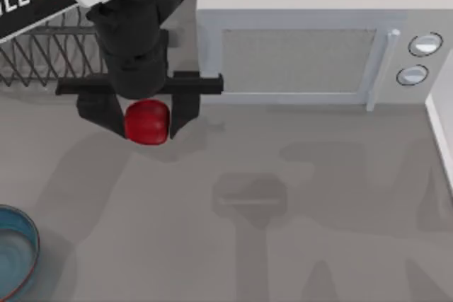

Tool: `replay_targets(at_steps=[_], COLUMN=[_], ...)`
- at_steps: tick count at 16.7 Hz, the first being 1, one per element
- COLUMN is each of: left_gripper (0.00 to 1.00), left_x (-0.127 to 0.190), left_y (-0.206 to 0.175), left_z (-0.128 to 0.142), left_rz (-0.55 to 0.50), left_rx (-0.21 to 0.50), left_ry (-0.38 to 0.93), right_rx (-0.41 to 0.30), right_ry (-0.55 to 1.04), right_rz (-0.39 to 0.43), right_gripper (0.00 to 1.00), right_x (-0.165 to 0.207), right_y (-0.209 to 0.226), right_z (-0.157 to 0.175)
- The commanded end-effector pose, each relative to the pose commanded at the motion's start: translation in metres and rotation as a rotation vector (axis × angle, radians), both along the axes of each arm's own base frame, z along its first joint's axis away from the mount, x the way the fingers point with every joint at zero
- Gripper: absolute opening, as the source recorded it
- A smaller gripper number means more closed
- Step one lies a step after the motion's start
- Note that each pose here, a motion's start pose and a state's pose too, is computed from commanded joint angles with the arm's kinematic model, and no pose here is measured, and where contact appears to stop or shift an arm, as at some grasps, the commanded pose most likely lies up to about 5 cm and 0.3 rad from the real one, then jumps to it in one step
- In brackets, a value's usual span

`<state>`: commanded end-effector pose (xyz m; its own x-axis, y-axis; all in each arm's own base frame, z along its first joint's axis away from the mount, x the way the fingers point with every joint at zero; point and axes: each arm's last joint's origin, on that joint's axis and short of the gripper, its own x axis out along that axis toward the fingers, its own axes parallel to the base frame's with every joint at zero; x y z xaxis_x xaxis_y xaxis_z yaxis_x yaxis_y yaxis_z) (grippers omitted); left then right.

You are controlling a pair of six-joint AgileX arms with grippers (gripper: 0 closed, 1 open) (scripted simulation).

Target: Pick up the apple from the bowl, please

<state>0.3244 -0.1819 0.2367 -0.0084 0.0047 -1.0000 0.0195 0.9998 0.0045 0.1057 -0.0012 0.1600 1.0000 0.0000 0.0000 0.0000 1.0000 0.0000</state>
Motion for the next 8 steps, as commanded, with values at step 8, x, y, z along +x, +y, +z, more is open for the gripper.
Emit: replay_targets(at_steps=[8], left_gripper=[0.0], left_x=[-0.003], left_y=[0.001], left_z=[-0.078], left_rz=[0.0], left_rx=[-0.005], left_ry=[-0.008], right_rx=[0.0], right_ry=[0.0], right_rz=[0.0], right_gripper=[1.0], right_x=[0.0], right_y=[0.0], right_z=[0.0])
